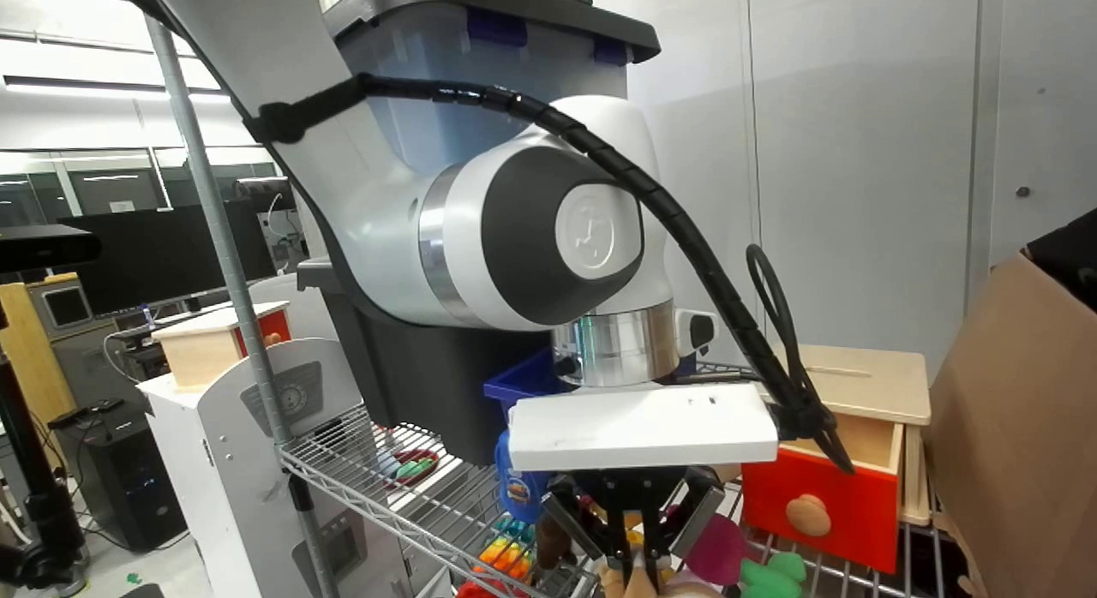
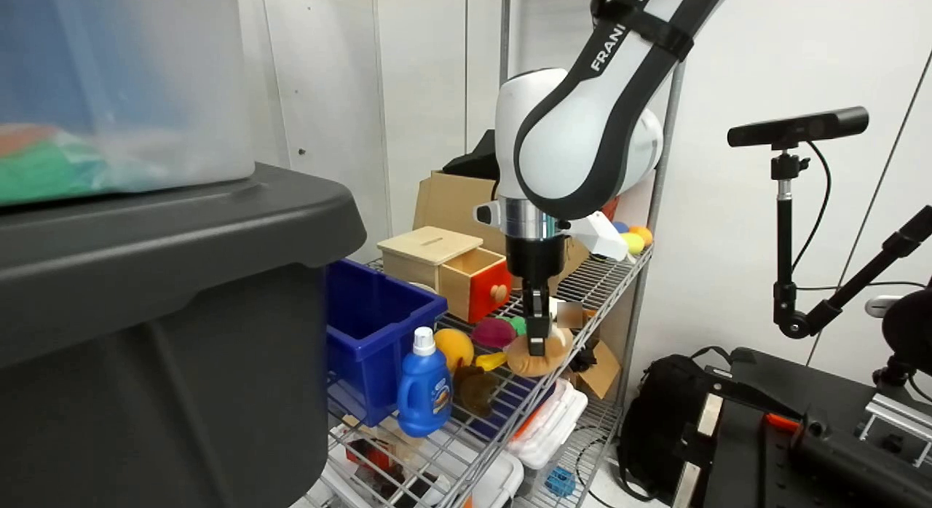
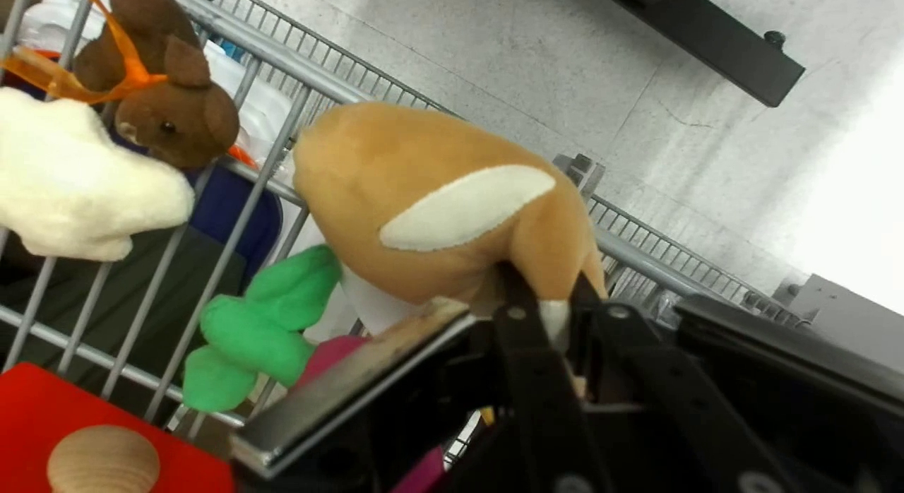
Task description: Put the brown plush toy in the blue storage container
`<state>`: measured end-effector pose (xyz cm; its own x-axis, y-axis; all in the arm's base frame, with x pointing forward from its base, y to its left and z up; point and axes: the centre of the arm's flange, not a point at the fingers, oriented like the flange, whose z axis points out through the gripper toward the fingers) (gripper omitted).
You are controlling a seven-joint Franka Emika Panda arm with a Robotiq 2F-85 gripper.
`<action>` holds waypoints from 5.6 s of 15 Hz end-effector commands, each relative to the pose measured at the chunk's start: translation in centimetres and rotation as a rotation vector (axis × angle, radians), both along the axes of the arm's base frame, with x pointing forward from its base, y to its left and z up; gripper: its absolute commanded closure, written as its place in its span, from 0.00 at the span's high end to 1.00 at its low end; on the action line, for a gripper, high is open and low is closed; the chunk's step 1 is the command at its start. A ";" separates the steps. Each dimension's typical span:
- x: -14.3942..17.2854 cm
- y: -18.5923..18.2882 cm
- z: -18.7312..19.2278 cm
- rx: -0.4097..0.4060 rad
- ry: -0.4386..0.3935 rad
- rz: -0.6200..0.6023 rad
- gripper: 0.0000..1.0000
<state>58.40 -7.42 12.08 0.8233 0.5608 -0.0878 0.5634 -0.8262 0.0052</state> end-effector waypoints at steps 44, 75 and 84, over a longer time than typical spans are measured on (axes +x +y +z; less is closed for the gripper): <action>0.7 -4.0 15.6 -0.139 -0.018 -0.379 0.02; 10.4 -2.1 22.4 -0.095 -0.124 -0.444 0.02; 12.1 2.4 23.7 -0.078 -0.158 -0.368 0.02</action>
